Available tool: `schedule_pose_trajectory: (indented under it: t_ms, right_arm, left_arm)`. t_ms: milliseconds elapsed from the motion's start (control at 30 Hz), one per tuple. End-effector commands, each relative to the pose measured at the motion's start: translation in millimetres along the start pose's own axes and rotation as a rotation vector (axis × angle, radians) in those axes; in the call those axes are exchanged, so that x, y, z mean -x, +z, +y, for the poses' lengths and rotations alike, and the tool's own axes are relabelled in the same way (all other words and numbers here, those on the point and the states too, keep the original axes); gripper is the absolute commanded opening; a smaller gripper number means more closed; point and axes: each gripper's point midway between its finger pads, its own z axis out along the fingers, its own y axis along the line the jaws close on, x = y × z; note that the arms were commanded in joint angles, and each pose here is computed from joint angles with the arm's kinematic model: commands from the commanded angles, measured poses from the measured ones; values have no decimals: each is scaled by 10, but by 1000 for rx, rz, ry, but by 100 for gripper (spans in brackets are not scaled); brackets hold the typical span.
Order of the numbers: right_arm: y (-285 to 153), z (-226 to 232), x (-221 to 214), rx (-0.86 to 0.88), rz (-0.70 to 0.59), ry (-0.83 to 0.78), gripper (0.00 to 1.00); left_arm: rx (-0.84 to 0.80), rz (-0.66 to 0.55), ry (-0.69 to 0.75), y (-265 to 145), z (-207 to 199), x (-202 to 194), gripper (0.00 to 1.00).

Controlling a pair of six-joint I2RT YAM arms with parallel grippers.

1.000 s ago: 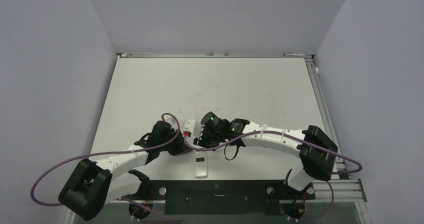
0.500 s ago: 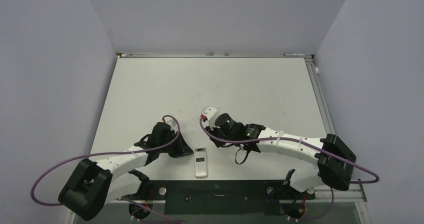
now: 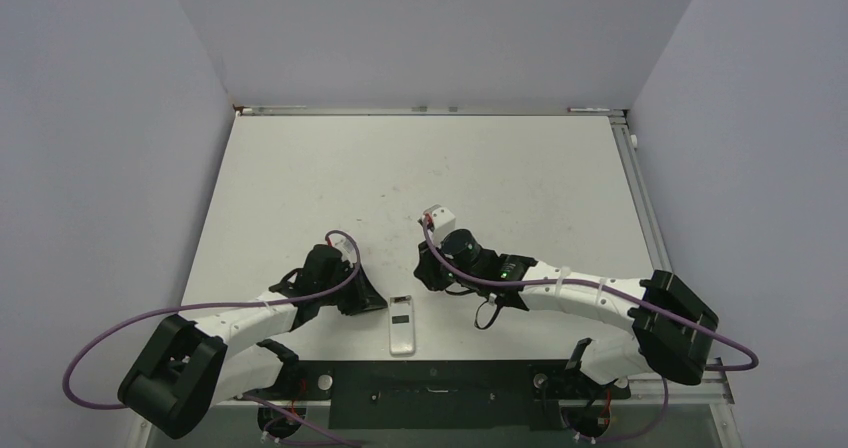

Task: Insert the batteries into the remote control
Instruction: Load the battery into the remote control.

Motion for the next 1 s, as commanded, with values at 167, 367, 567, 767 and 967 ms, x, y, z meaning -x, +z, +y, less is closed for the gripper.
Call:
schedule_pose_trajectory:
  t_ms: [167,367,567,767,967]
  right_arm:
    - [161,164,56,83,-35,112,13]
    - [206,180,21,91,-24,127,14]
    - [219,200,3,103,-18,130,15]
    - [252,201,-66,105,3,156,15]
    - [285,173,-149,91,27,174,15]
  left_arm:
    - [-57,-59,-9,-53,-95,79,15]
    - [-114,-82,-24,-71,-178,95,14]
    - [-156,-97,-28,-72,-246,123,18]
    - [-162,-97,-31,-53,-257,133,18]
    - [-160,-94,-32,-35,-250,133,18]
